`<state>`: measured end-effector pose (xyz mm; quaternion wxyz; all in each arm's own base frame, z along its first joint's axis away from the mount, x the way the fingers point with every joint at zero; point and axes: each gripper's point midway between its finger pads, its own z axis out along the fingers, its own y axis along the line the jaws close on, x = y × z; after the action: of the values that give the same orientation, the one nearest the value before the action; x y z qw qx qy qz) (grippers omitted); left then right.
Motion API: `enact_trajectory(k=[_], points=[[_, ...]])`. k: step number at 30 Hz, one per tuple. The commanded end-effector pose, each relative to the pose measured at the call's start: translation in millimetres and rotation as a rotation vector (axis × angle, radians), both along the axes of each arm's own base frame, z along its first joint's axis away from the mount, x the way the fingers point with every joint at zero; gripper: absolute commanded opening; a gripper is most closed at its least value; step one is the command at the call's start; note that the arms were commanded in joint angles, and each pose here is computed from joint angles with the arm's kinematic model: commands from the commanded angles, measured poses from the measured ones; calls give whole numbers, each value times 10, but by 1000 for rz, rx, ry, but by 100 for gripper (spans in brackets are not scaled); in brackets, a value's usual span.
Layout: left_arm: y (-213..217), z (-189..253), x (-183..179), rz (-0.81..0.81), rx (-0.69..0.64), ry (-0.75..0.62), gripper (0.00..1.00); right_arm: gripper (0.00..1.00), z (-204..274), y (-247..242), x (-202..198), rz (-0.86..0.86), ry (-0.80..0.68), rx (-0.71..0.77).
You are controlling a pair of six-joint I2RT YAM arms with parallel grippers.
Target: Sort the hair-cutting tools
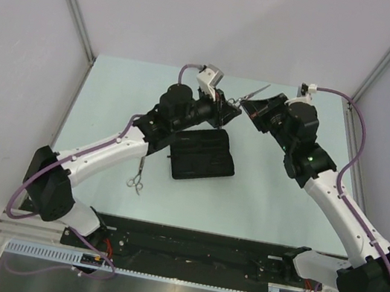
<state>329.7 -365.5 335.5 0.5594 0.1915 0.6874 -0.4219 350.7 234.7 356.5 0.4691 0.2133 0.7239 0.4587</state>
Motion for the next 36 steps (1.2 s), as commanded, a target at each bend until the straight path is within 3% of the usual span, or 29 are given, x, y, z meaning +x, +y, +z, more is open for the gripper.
enact_trajectory(k=[1,3,4,7,8,11,13,21,24,26,31,36], points=[[27,278,65,50,-29,-66,13,0,399,-15,-56,0,-95,36],[35,264,91,64,-24,-58,1,0,351,-7,-64,6,-80,26],[50,269,109,77,-21,-56,0,0,305,-9,-71,8,-64,16],[79,213,159,104,8,-36,0,37,166,-65,-76,-3,-26,-29],[99,172,167,115,26,-21,0,54,138,-97,-73,-14,-17,-40],[151,38,165,126,66,15,0,71,75,-212,-98,-33,-18,-107],[230,6,153,124,63,40,0,74,72,-253,-149,-3,-40,-155],[929,-627,41,64,65,364,0,67,-157,-538,-83,67,-16,-266],[1211,-895,-118,69,111,445,0,56,-421,-402,-67,168,22,-321],[1446,-1045,-219,99,123,493,0,42,-603,-248,-121,278,40,-354],[1694,-1322,-486,57,102,629,0,20,-1440,161,-200,469,200,-457],[1722,-1614,-711,4,90,764,0,11,-2041,338,-301,565,337,-433]])
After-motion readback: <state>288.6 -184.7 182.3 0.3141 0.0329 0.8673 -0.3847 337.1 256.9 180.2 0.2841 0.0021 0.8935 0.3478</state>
